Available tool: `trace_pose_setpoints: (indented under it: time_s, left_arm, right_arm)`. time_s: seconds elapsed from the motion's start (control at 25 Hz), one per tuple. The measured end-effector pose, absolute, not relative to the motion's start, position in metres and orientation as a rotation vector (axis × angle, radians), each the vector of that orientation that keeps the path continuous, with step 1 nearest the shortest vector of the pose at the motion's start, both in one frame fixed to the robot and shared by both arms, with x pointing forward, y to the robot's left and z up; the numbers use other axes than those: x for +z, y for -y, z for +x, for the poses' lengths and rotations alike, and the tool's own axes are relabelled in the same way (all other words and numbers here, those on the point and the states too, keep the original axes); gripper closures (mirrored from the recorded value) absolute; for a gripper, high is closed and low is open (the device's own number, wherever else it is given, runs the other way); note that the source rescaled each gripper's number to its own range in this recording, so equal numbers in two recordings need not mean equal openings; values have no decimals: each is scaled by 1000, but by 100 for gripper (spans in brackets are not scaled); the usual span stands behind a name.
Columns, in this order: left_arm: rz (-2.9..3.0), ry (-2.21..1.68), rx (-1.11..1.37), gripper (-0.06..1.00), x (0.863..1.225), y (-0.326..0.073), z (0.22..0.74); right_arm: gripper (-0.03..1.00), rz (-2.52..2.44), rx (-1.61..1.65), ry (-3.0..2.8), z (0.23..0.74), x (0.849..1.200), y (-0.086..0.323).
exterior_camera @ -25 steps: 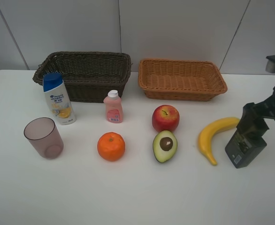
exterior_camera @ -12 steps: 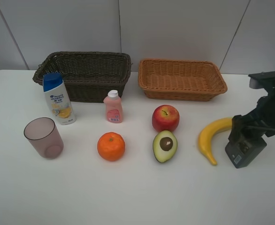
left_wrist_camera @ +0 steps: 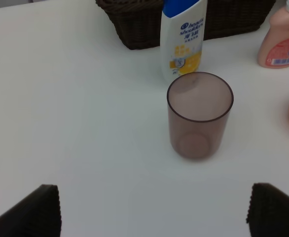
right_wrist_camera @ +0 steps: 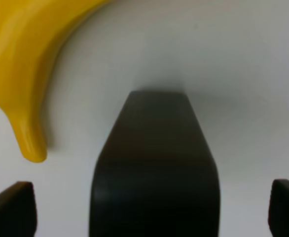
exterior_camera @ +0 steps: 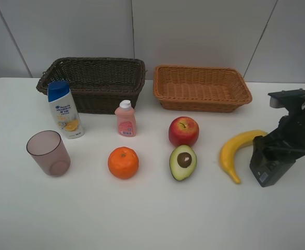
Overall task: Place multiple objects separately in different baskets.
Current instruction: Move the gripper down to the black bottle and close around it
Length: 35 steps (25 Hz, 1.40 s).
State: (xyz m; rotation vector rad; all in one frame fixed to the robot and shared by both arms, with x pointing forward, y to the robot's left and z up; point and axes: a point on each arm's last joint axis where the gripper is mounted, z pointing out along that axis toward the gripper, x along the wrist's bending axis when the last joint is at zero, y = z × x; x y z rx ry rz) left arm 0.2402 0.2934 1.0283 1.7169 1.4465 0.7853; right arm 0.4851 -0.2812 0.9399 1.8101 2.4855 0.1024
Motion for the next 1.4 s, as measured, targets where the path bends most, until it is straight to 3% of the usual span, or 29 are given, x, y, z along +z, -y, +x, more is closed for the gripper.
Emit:
trace_pose_setpoints:
  time_s: [0.36, 0.48, 0.56, 0.76, 0.8, 1.4]
  left_arm:
    - [1717, -1447, 785, -5, 1028, -293, 240]
    - [1717, -1447, 785, -5, 1028, -293, 240]
    - [1717, -1447, 785, -5, 1028, -293, 240]
    - [1717, -1447, 785, -5, 1028, -293, 240]
    - [1717, -1447, 785, -5, 1028, -293, 240]
    - [1717, -1447, 785, -5, 1028, -293, 240]
  right_arm:
    - [-3, 1809, 99, -2487, 486, 939, 281]
    - [3, 1808, 97, -2488, 486, 939, 281]
    - [17, 1809, 96, -2489, 486, 939, 281]
    - [85, 1817, 75, -2503, 485, 939, 281]
    - [88, 1818, 73, -2504, 485, 939, 281]
    - [88, 1830, 55, -2517, 484, 939, 281]
